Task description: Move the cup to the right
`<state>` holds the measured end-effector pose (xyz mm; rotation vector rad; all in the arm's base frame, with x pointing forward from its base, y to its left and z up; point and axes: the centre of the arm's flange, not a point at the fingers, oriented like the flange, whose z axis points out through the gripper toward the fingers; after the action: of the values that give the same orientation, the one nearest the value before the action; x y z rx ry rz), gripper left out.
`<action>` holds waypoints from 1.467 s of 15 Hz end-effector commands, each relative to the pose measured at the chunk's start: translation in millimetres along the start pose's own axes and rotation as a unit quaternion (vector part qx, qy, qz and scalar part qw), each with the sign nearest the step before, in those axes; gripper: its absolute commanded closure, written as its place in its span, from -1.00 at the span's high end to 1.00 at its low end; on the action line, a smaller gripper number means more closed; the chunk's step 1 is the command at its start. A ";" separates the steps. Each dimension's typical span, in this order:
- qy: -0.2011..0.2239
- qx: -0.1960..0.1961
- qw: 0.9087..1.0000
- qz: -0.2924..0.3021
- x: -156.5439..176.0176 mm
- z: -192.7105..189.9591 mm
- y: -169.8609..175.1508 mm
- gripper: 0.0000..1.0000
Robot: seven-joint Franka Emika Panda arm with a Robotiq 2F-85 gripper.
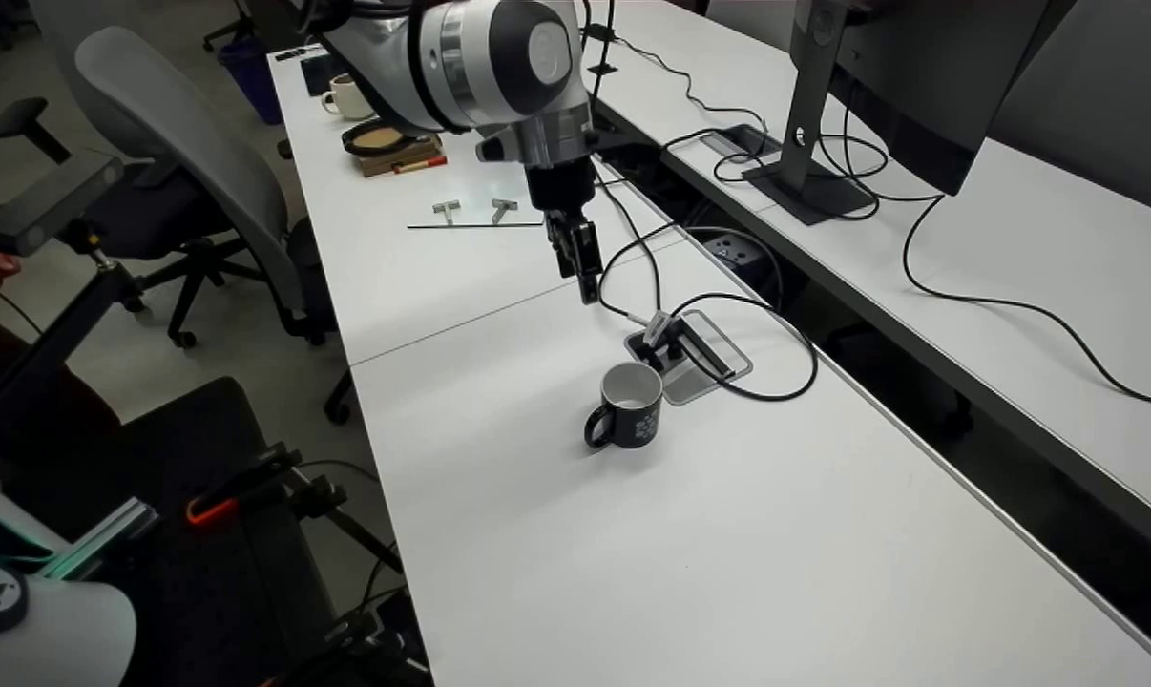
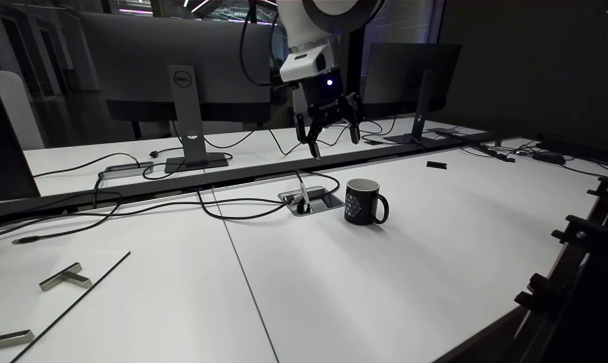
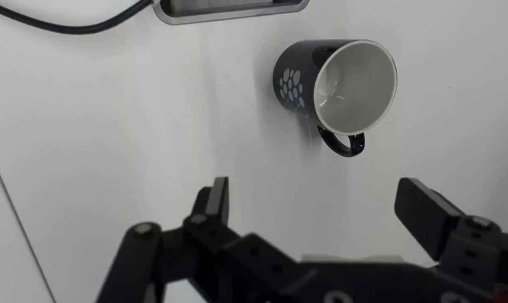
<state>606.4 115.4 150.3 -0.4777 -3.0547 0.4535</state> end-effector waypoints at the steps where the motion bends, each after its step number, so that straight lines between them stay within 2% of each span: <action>1: -0.007 -0.049 0.999 0.014 7.5 13.7 -22.4 1.00; 5: -0.005 -0.105 0.994 0.040 14.0 39.7 -43.8 1.00; 11: 0.024 -0.105 0.992 0.064 35.9 74.0 -74.4 1.00; 15: 0.015 -0.106 0.993 0.051 45.3 86.4 -84.5 1.00; 18: -0.020 -0.128 0.992 0.012 48.1 93.6 -92.1 1.00; 22: -0.033 -0.143 0.989 -0.032 51.6 103.5 -103.3 1.00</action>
<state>531.4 20.9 84.3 -0.5029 -3.1644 0.0670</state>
